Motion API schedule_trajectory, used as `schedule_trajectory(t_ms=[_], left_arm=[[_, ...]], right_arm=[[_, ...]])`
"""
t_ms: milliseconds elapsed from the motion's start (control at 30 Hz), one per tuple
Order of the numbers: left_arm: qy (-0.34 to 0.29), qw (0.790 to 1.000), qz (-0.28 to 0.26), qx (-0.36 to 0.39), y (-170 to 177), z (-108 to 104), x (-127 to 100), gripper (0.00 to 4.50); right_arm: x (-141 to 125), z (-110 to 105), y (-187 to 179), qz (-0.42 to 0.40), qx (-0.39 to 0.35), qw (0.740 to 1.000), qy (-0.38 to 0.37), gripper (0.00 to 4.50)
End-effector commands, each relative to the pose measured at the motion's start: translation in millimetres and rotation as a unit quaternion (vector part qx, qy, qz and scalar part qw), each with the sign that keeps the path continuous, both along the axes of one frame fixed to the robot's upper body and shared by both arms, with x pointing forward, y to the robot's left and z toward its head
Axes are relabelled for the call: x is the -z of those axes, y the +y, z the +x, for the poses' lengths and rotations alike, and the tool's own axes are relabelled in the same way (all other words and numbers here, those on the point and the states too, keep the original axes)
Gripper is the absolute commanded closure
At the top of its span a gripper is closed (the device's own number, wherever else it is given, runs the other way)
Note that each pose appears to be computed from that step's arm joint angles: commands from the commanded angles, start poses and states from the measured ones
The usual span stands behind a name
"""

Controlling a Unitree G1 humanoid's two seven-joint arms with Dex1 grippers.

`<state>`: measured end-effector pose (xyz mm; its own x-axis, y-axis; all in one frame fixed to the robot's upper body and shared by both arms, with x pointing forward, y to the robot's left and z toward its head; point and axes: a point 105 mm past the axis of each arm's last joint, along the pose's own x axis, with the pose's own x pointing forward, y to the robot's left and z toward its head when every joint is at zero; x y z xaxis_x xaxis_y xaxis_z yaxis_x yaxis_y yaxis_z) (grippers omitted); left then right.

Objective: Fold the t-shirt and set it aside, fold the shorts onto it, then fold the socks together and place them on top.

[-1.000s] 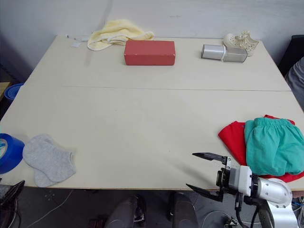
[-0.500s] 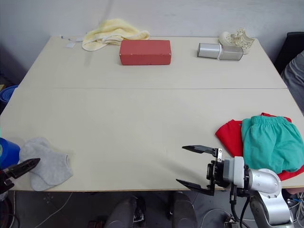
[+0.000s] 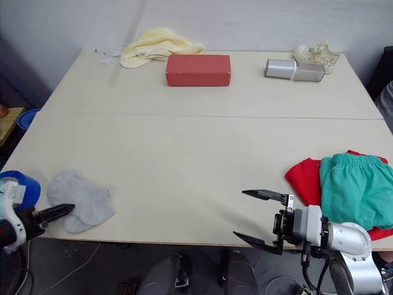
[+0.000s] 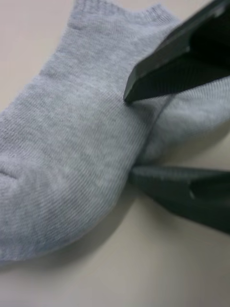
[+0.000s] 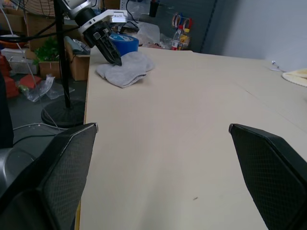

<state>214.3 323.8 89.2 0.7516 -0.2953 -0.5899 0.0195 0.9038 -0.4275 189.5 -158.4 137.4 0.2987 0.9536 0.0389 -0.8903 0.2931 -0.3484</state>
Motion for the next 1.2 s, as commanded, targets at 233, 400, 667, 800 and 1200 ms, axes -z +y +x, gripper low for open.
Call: schedule_trajectory(t_ms=[233, 400, 667, 800, 1200], left_arm=[[-0.047, 0.983, -0.055, 0.166, -115.8, 49.9, -11.4, 4.49], [-0.094, 0.975, -0.094, 0.176, -178.3, 72.9, -15.5, 4.49], [-0.134, 0.954, -0.132, 0.232, -246.3, 79.1, -21.1, 4.49], [-0.145, 0.941, -0.129, 0.279, -261.2, 71.8, -22.0, 3.1], [-0.157, 0.879, -0.037, 0.449, -171.5, 41.7, -30.9, 1.82]], right_arm=[[-0.2, 0.3, -27.2, -0.042, 0.041, 0.998, -0.021, 0.0], [-2.9, -3.8, -37.3, -0.058, 0.076, 0.995, -0.026, 0.0], [-11.9, -3.6, -44.6, -0.068, 0.123, 0.99, -0.026, 0.0], [-16.4, -2.8, -39.6, -0.053, 0.143, 0.988, -0.011, 0.0], [-16.0, 9.9, -15.0, 0.049, 0.203, 0.95, 0.23, 0.0]])
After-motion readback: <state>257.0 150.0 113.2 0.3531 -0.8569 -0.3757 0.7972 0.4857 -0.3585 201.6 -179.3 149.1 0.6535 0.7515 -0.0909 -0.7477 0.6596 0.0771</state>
